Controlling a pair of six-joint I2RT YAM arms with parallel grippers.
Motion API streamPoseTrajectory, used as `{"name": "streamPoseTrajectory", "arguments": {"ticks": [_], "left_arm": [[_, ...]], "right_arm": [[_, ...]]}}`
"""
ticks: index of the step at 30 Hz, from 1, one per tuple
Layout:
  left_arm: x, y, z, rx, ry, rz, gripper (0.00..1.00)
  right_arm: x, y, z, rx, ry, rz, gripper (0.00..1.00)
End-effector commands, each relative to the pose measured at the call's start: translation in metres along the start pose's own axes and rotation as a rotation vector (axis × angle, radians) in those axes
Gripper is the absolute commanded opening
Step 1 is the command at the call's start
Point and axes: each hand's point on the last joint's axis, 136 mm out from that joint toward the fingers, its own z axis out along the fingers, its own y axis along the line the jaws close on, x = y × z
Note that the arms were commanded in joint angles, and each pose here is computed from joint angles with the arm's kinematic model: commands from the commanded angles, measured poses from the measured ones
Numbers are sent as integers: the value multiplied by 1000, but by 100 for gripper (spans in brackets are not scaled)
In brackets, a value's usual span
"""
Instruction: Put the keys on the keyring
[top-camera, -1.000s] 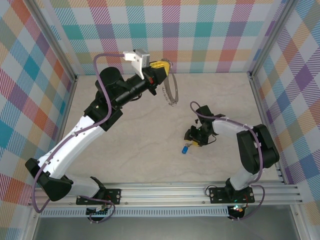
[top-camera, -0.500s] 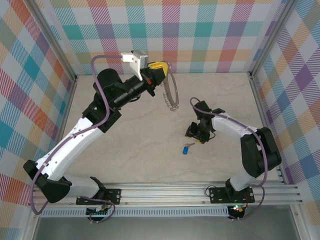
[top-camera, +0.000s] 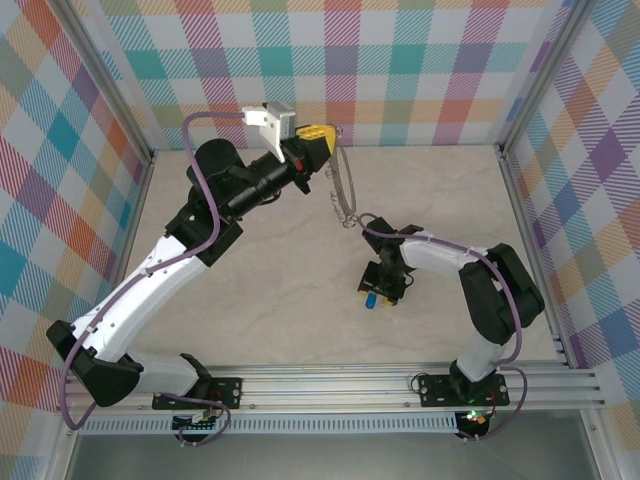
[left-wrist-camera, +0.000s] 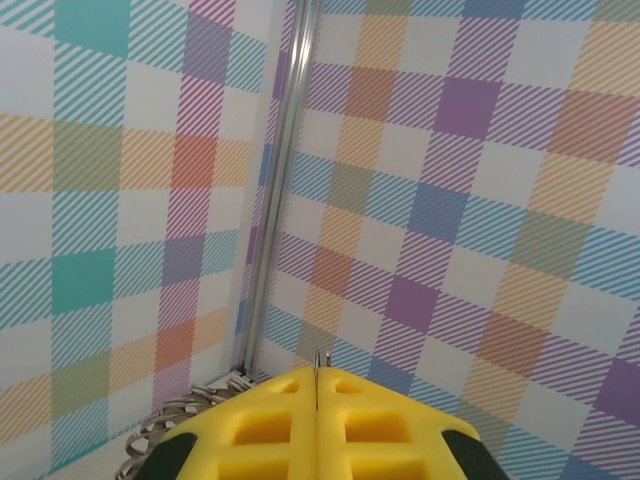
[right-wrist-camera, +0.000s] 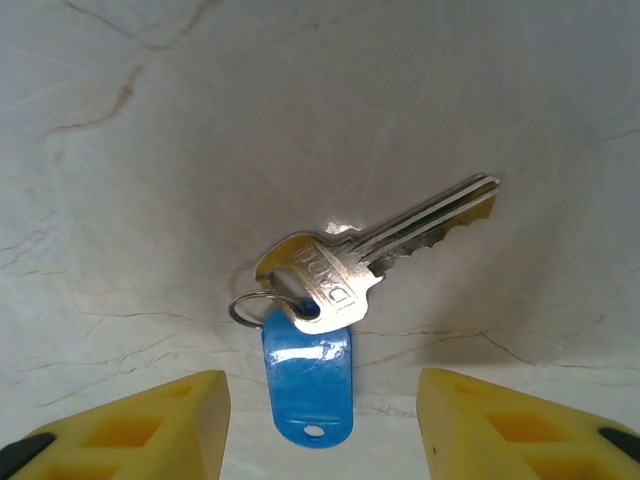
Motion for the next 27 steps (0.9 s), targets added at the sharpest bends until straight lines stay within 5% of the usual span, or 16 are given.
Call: {"name": "streamPoseTrajectory", "arguments": {"ticks": [1,11,27], "left_arm": [[-34,-12,-13,22,-111,38,0],[-34,-11,-15,15,-114,41,0],[-36,-10,-18,0,-119,46,0]], "right_arm": [[-3,3,3,18,-3,30,52],[-20,19,12,34,-6,-12,47],[-33,30,2,-7,-39,-302,16]]}}
